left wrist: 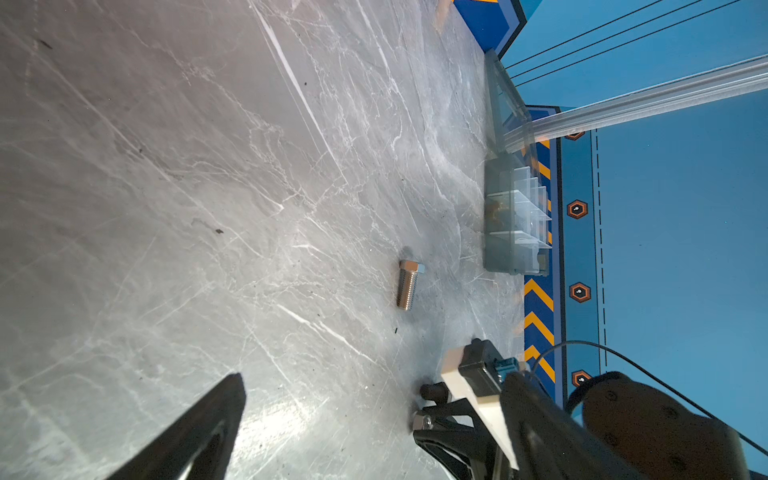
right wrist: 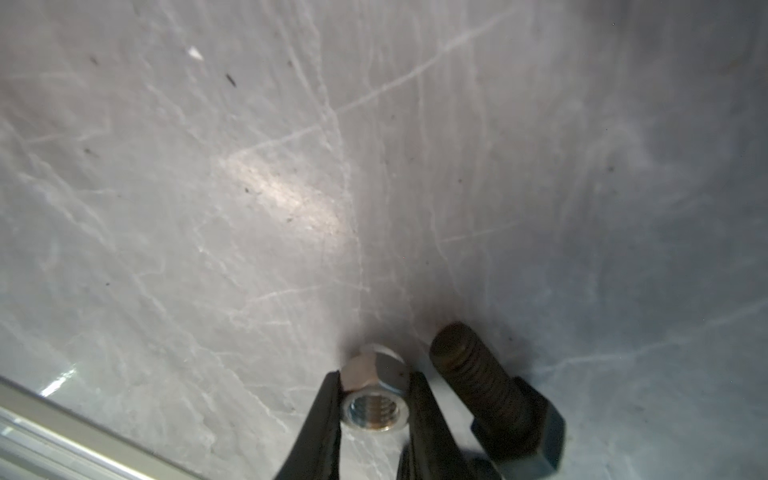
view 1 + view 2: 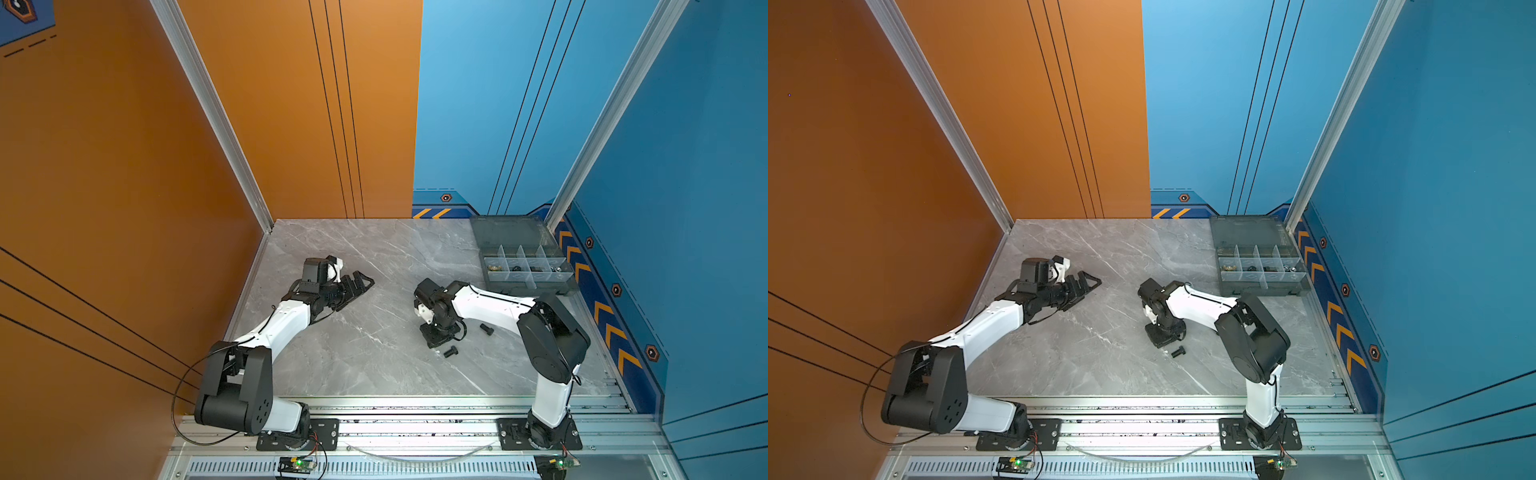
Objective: Sort the screws and nuts into containers
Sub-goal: 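Close the right gripper on the nut and lift it, then carry the silver hex nut with the right gripper over the box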
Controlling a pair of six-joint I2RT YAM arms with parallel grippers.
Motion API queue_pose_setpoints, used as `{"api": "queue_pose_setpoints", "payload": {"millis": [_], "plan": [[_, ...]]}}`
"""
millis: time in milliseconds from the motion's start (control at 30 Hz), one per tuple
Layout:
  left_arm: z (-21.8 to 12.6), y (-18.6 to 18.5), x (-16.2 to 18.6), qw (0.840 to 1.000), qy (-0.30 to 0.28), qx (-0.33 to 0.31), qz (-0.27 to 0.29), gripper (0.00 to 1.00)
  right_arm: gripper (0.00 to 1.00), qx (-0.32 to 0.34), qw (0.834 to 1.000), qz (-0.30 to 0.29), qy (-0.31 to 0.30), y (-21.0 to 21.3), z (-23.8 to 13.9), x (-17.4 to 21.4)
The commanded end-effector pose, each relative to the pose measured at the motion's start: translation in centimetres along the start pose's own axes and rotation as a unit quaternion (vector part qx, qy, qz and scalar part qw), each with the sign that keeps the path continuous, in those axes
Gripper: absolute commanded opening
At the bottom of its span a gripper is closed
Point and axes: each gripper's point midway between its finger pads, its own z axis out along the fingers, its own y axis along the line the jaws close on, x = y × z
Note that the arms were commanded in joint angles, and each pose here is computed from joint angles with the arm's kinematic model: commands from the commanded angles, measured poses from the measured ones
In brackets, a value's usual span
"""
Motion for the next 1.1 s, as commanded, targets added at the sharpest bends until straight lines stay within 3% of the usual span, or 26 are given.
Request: {"api": "queue_pose_setpoints", "payload": {"millis": [0, 233, 400, 533, 767, 867, 1067], "plan": [[-0.4, -0.2, -0.1, 1.000, 0.001, 0.009, 0.008, 0.98, 0.00, -0.046, 0.997, 0.008, -0.060, -0.4, -4.5, -1.3], [-0.4, 0.0, -0.1, 1.000, 0.000, 0.009, 0.008, 0.98, 0.00, -0.067, 0.980, 0.065, -0.177, -6.2, -12.8, -3.9], [-0.4, 0.0, -0.1, 1.000, 0.000, 0.010, 0.007, 0.98, 0.00, -0.034, 0.953, 0.149, -0.262, -13.6, -18.5, -4.9], [-0.5, 0.0, -0.3, 1.000, -0.003, 0.010, 0.006, 0.98, 0.00, 0.006, 0.912, 0.245, -0.328, -20.7, -22.4, -5.1], [-0.7, -0.1, -0.5, 1.000, -0.007, 0.005, 0.004, 0.98, 0.00, 0.070, 0.818, 0.428, -0.379, -32.8, -25.8, -2.0], [-0.8, -0.1, -0.5, 1.000, -0.010, 0.003, 0.003, 0.98, 0.00, 0.078, 0.792, 0.469, -0.384, -36.3, -26.1, -1.0], [-0.8, -0.1, -0.6, 1.000, -0.012, 0.000, -0.001, 0.98, 0.00, 0.098, 0.758, 0.516, -0.386, -41.3, -25.8, -0.4]]}}
